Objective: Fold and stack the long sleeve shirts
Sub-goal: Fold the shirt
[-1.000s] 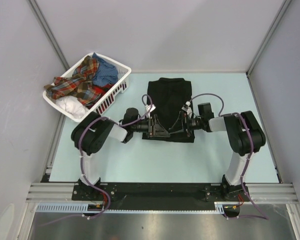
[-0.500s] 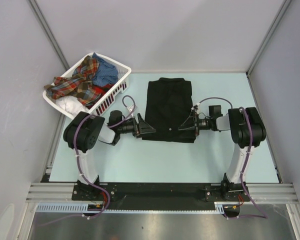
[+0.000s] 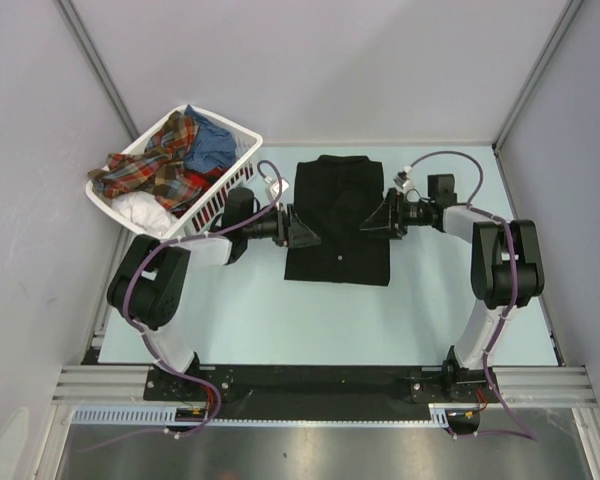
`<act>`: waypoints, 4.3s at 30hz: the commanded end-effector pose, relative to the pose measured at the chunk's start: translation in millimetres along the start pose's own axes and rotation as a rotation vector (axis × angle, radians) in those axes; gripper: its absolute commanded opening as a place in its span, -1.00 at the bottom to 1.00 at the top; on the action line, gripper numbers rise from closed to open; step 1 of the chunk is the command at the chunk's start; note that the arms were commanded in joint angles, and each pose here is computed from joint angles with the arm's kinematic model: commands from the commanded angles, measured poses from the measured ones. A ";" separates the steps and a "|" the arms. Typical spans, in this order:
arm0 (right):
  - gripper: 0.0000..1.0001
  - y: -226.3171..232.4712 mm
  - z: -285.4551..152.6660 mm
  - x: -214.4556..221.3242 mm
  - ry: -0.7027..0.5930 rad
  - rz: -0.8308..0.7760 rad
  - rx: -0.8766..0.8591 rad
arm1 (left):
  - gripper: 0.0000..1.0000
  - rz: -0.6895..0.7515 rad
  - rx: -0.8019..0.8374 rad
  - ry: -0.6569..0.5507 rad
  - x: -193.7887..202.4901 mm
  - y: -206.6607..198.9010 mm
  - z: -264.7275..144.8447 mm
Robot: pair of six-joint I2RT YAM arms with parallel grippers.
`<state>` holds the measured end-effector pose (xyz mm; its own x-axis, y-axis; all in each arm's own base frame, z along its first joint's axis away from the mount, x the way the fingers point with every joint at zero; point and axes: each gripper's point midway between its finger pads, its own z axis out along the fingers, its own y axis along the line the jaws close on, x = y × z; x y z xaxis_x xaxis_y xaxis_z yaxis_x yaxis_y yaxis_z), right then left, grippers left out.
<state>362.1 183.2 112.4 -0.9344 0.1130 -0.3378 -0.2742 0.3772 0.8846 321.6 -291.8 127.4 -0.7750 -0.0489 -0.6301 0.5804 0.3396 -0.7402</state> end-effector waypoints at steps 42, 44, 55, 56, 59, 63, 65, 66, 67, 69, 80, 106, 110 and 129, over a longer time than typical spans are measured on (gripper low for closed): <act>-1.00 -24.4 55.3 -82.1 -0.086 -0.198 0.231 | 0.36 0.059 -0.245 -0.090 -48.4 78.3 0.2; -1.00 -30.1 56.4 -81.7 -0.087 -0.195 0.237 | 0.36 0.069 -0.244 -0.096 -51.4 79.0 1.3; 0.34 -13.5 22.1 -89.8 -0.099 -0.240 0.230 | 0.65 0.045 -0.103 -0.083 -53.1 48.7 10.6; 0.43 -1.7 18.3 -84.7 -0.097 -0.237 0.197 | 0.73 0.041 -0.082 -0.072 -48.6 41.8 14.9; 0.91 24.0 15.5 -49.9 -0.087 -0.160 0.096 | 0.88 0.017 -0.027 -0.048 -34.7 26.1 27.2; 0.99 38.8 25.2 -21.1 -0.076 -0.110 0.027 | 0.99 -0.031 0.013 -0.063 -27.4 17.3 46.7; 0.99 23.4 36.9 -16.2 -0.055 -0.096 0.021 | 0.99 -0.062 0.003 -0.082 -29.4 25.1 55.9; 0.99 14.6 40.0 -18.5 -0.060 -0.087 0.026 | 0.99 -0.082 -0.009 -0.088 -26.8 36.5 61.6; 0.99 5.4 41.4 -22.6 -0.068 -0.073 0.023 | 0.99 -0.069 -0.024 -0.108 -35.1 42.7 65.8; 1.00 -22.8 51.4 -36.6 -0.084 -0.040 0.022 | 0.99 -0.074 -0.085 -0.139 -40.7 69.6 69.7; 0.99 -81.9 65.0 -69.5 -0.140 0.110 -0.014 | 0.96 -0.321 -0.313 -0.233 -36.3 165.1 35.0; 0.99 -12.1 64.8 84.7 0.052 0.371 -0.089 | 0.99 -0.390 -0.025 0.030 86.5 23.0 28.1; 0.99 -50.2 51.7 89.5 0.038 0.442 -0.033 | 0.99 -0.471 -0.112 0.040 103.9 55.6 12.8; 0.61 -7.2 -15.2 14.6 0.036 -0.033 0.127 | 0.66 0.409 -0.240 0.177 37.6 22.7 -69.7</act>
<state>332.6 161.0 79.3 -0.9747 0.1595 -0.1565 -0.0808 0.4013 0.9124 285.6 -223.3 66.7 -0.8722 -0.0879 -0.4812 0.3838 0.4869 -0.7846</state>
